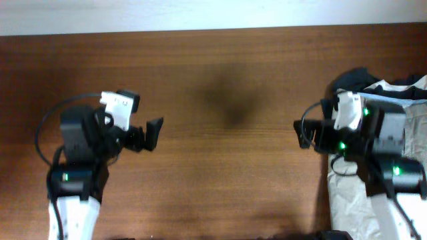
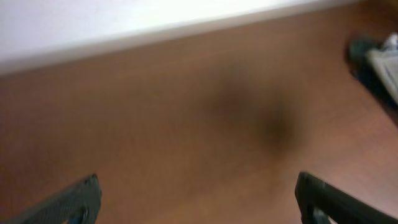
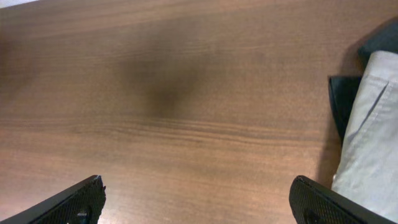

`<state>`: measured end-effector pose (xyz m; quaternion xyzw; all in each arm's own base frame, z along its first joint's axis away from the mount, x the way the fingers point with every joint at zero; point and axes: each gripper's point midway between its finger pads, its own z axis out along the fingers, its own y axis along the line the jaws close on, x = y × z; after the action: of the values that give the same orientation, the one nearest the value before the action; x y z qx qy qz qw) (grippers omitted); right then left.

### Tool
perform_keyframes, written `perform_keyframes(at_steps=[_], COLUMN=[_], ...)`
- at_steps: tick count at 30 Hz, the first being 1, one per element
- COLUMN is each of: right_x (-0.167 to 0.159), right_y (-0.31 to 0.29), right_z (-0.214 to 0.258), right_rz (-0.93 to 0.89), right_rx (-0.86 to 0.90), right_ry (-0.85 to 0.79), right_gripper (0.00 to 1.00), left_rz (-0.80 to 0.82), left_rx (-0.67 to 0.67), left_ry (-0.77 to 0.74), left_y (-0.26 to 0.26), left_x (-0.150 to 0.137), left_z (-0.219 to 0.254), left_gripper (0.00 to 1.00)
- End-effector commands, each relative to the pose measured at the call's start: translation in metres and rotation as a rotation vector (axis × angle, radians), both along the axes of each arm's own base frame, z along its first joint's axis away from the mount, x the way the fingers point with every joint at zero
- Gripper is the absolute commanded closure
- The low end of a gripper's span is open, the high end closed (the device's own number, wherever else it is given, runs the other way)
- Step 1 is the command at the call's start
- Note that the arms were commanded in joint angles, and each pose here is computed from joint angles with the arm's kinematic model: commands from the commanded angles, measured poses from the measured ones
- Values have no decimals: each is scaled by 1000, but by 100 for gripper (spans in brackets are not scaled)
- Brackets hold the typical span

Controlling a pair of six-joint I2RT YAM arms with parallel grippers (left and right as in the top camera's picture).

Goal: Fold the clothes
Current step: 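Grasp the khaki shorts on the pile with the right gripper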

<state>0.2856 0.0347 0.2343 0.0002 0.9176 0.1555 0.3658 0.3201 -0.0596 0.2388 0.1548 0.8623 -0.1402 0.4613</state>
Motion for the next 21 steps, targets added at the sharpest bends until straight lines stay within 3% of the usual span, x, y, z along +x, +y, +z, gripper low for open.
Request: perform_keyframes(at_steps=[1, 4, 7, 10, 13, 17, 19, 21], right_x=[28, 43, 73, 90, 93, 86, 78, 69], right_y=[-4, -13, -90, -131, -146, -163, -175, -186], right_z=[-6, -31, -79, -137, -187, -212, -215, -213], right_rz=[-10, -38, -343, -436, -462, -510, -548, -609], right_rx=[-1, -28, -176, -153, -172, -259, -331, -389], right_ry=[119, 189, 333, 435, 532, 598, 623, 649], right_gripper=[1, 1, 1, 17, 26, 40, 58, 57], left_rz=[-13, -70, -50, -56, -65, -66, -65, -65], left_rx=[-14, -88, -69, -29, -27, -27, -27, -27], left_ry=[115, 160, 245, 311, 286, 287, 291, 289], left_y=[-2, -15, -14, -22, -25, -25, -25, -25], left_x=[33, 35, 36, 34, 38, 38, 39, 39], left_z=[-11, -21, -45, -66, -62, -63, -64, -64], left_gripper=[1, 1, 1, 1, 1, 1, 1, 1])
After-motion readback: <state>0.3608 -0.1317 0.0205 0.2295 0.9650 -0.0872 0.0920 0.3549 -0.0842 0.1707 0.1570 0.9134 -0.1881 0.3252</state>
